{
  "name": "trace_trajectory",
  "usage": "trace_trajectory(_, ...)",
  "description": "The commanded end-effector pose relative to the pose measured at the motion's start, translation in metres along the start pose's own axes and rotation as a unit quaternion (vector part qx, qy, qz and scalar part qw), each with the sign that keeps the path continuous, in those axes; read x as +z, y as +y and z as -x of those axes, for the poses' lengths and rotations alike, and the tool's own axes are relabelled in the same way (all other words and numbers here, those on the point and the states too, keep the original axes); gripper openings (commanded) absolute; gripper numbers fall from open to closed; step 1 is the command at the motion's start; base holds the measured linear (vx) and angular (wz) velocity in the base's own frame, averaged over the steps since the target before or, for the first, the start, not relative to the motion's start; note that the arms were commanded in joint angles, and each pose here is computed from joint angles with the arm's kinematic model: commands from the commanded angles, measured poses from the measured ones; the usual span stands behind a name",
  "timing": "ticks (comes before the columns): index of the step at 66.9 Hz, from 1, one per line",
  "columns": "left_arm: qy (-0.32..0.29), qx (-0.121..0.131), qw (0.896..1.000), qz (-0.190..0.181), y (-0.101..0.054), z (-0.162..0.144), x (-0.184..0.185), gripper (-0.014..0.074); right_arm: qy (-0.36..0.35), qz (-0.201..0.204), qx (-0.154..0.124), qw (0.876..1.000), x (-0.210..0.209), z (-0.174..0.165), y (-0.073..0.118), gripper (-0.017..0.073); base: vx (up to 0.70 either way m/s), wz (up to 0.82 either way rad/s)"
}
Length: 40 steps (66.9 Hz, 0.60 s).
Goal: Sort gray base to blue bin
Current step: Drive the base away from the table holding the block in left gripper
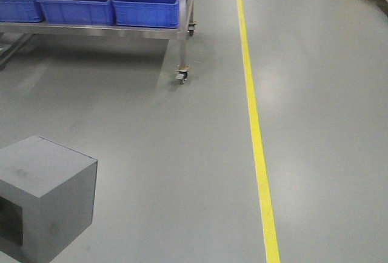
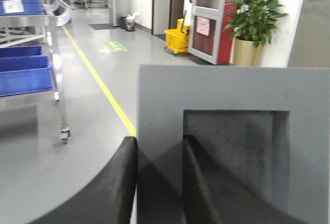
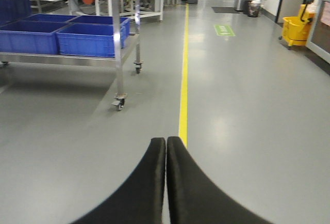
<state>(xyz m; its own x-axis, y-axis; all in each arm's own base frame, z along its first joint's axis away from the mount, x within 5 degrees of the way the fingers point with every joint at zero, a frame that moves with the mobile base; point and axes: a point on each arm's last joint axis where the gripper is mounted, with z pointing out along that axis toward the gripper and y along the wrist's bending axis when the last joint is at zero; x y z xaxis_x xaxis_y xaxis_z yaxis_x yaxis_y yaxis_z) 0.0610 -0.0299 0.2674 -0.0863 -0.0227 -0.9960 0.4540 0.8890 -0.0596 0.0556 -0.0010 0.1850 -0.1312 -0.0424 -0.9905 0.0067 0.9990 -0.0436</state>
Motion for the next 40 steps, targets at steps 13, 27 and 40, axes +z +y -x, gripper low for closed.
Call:
trace_trajectory(13,-0.062,-0.003,0.998,-0.021,-0.0042,0.0191,-0.002,-0.0007,-0.04,-0.002,-0.01,0.999,-0.0004,0.0057,-0.0001,-0.0005,0.21,-0.2)
trace_trajectory(27,-0.062,-0.003,0.998,-0.021,-0.0042,0.0191,-0.002,-0.0007,-0.04,-0.002,-0.01,0.999,-0.0004,0.0057,-0.0001,-0.0005,0.3,-0.03)
trace_trajectory(40,-0.062,-0.003,0.998,-0.021,-0.0042,0.0191,-0.002,-0.0007,-0.04,-0.002,-0.01,0.999,-0.0004,0.0057,-0.0001,-0.0005,0.37,0.16)
